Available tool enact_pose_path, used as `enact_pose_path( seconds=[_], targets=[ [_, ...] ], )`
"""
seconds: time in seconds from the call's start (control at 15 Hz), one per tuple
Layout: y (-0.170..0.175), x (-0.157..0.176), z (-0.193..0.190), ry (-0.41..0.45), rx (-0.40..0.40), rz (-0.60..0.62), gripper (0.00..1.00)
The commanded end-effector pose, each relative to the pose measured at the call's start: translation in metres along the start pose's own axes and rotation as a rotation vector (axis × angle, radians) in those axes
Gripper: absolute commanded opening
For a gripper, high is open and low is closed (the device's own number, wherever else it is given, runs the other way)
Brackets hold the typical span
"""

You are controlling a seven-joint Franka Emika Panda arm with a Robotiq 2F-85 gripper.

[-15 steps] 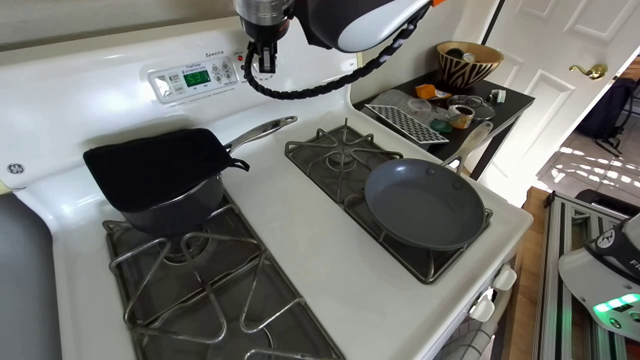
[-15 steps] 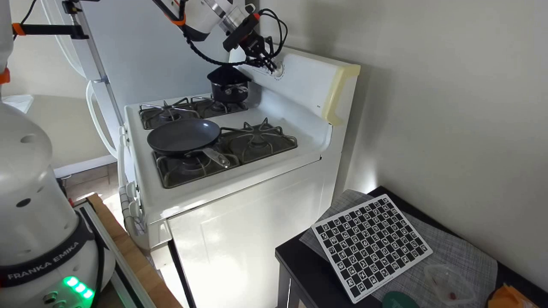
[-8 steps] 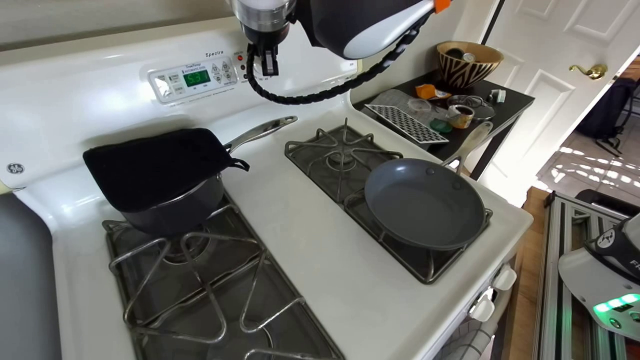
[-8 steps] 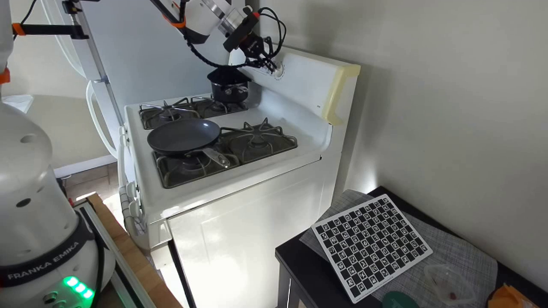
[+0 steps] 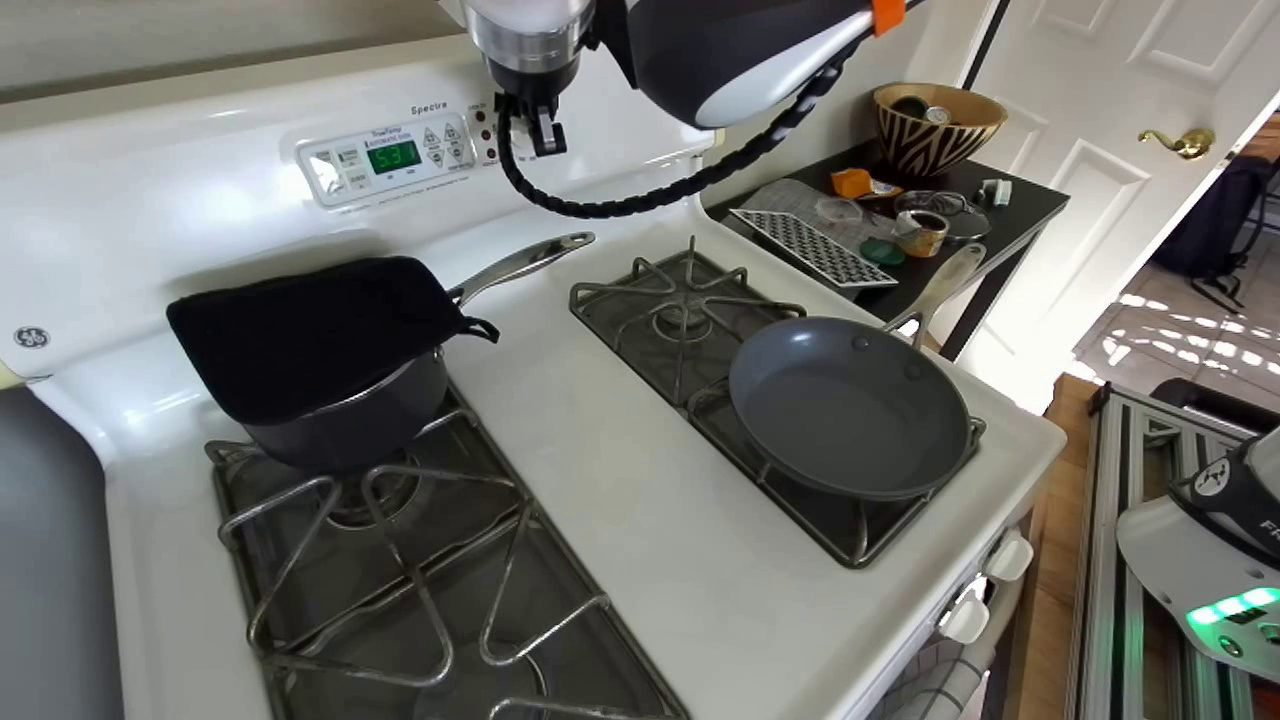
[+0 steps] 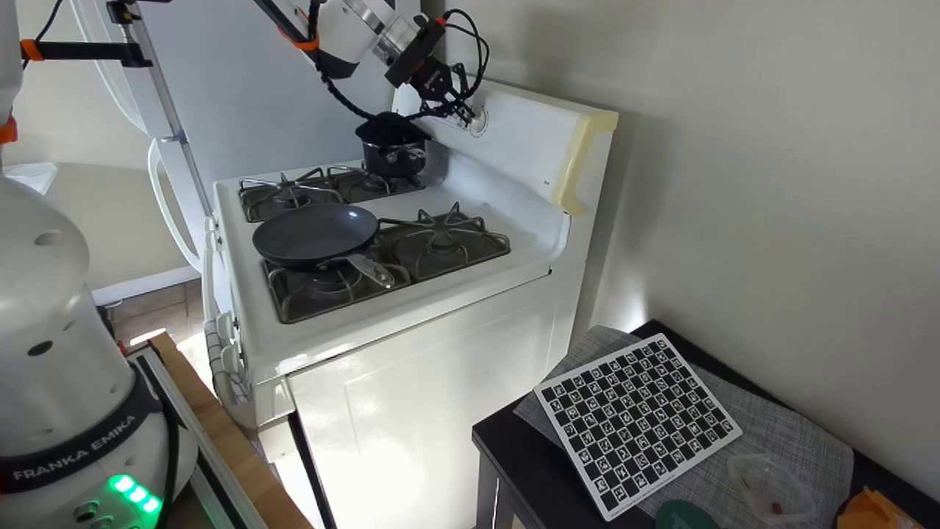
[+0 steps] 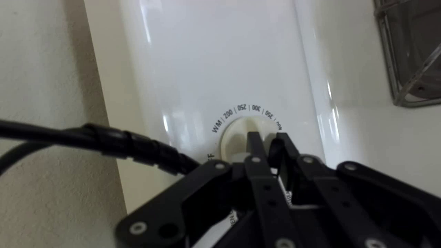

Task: Turn the stove on the switch to the left

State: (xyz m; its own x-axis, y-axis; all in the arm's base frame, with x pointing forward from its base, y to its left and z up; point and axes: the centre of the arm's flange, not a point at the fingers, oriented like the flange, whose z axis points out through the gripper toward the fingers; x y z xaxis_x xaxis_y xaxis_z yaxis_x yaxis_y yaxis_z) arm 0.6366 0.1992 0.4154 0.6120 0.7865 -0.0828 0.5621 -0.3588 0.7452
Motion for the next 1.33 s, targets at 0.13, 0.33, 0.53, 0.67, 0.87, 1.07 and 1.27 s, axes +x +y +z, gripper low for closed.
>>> enact_pose_path(
  seconds=[0.13,0.33,0.53,0.67,0.87,1.07,1.27],
  targets=[
    [-0.01,-0.003,0.023,0.0,-0.017,-0.092,0.02],
    [-0.01,-0.003,0.022,-0.002,-0.02,-0.099,0.02],
    [-0.01,-0.004,0.024,-0.008,-0.019,-0.108,0.38],
    [-0.01,-0.004,0.023,-0.01,-0.019,-0.112,0.55],
    [-0.012,-0.002,0.013,-0.003,-0.009,-0.109,0.77],
    [-0.01,0.0,0.002,0.004,-0.012,-0.111,1.0],
    [-0.005,0.003,-0.005,0.01,-0.02,-0.107,1.0]
  ],
)
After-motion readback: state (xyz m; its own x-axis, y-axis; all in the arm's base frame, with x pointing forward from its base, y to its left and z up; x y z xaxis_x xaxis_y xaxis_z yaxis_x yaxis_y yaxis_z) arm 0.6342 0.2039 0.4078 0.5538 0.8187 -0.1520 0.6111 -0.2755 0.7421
